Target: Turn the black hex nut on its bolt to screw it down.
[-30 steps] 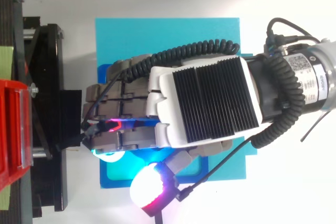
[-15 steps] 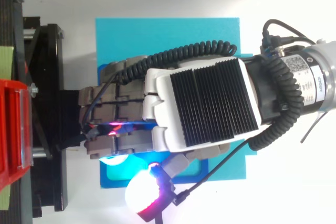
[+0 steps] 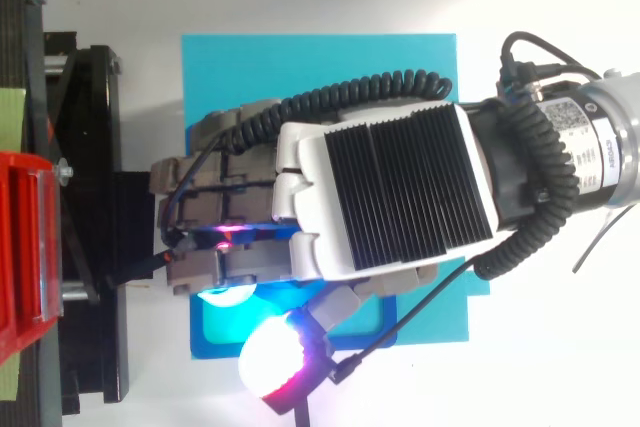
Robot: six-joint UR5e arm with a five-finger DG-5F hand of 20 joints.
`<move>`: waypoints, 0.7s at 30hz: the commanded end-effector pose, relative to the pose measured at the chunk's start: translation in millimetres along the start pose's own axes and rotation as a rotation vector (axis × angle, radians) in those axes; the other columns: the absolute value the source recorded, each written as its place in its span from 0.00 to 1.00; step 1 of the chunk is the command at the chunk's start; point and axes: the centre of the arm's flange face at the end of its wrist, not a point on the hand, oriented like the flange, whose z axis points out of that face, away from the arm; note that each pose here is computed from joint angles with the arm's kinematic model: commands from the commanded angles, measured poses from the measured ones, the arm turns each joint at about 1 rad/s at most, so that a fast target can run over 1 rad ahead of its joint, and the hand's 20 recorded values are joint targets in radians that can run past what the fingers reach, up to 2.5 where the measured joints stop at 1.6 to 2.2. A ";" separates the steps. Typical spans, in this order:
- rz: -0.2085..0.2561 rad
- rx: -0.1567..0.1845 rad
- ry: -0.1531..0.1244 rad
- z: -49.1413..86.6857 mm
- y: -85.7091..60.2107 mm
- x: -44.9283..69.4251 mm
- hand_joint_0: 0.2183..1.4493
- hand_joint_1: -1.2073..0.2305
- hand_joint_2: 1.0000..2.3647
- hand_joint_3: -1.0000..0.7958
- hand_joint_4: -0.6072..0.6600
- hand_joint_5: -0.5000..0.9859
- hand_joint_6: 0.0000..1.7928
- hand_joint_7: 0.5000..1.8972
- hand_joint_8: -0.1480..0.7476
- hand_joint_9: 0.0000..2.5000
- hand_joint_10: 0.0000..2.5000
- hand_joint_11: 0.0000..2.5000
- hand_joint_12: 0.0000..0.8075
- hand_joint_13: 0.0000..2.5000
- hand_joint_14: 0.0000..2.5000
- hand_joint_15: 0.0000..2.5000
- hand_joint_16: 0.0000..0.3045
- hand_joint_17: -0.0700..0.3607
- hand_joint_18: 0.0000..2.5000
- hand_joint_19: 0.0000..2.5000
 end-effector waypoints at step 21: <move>-0.007 -0.029 0.002 -26.4 -55.5 -10.9 0.26 0.61 0.00 0.28 0.60 0.35 0.28 0.72 0.47 0.32 0.00 0.09 0.41 0.25 0.00 0.07 0.15 0.40 0.20 0.23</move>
